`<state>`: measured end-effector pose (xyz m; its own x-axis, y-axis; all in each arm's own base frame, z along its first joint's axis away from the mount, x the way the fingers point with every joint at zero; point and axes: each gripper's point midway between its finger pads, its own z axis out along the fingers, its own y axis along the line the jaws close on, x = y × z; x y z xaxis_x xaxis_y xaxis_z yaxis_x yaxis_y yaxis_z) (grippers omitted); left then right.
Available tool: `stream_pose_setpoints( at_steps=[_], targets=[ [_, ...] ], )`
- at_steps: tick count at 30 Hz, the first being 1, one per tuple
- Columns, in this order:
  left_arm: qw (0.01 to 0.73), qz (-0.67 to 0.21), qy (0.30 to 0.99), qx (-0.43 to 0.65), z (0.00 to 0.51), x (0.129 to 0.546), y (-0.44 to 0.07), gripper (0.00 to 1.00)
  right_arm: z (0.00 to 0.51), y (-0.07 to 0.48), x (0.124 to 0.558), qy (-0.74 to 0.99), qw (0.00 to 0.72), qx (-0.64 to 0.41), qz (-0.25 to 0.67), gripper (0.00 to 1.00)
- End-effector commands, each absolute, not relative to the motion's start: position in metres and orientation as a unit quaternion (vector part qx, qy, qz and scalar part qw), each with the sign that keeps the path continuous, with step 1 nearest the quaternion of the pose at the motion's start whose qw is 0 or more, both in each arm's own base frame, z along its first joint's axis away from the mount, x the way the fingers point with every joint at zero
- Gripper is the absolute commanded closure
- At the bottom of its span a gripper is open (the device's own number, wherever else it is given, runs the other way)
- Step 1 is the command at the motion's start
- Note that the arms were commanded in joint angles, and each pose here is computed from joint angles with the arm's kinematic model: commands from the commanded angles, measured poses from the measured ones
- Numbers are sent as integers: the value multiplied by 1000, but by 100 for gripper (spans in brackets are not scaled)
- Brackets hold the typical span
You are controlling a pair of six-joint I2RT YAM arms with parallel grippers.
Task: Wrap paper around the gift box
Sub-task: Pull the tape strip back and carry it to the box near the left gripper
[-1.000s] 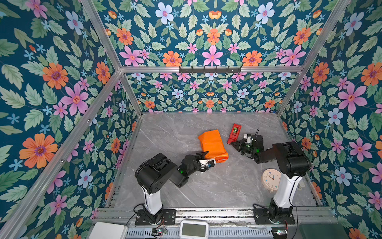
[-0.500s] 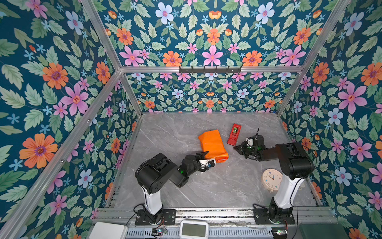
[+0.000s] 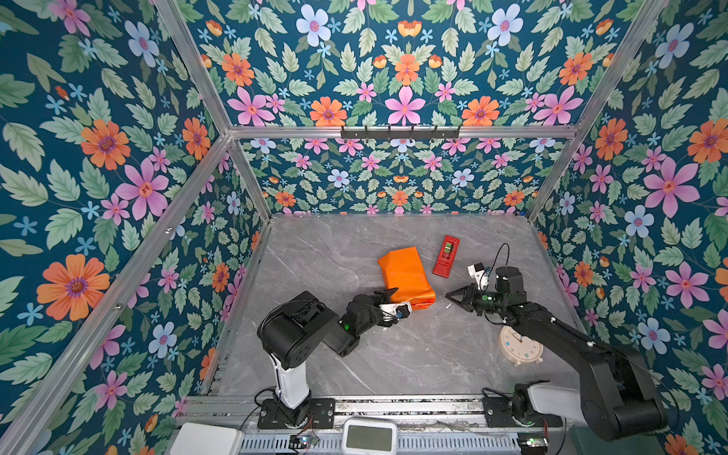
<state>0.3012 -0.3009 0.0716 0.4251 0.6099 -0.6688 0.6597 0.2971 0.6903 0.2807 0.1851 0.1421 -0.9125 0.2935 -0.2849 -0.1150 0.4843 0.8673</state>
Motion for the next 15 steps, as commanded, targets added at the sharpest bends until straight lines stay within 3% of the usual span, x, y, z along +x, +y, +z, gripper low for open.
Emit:
stream_pose_setpoints(
  at_steps=[1,8,15],
  targets=[
    [562,-23,561,607,48,297,-295,33,141,201,252,847,168,7,504,100],
    [562,-23,561,608,48,296,-295,33,128,244,241,857,141,-31,495,100],
    [562,-23,561,608,47,296,-295,33,100,279,260,861,116,-20,494,100]
  ],
)
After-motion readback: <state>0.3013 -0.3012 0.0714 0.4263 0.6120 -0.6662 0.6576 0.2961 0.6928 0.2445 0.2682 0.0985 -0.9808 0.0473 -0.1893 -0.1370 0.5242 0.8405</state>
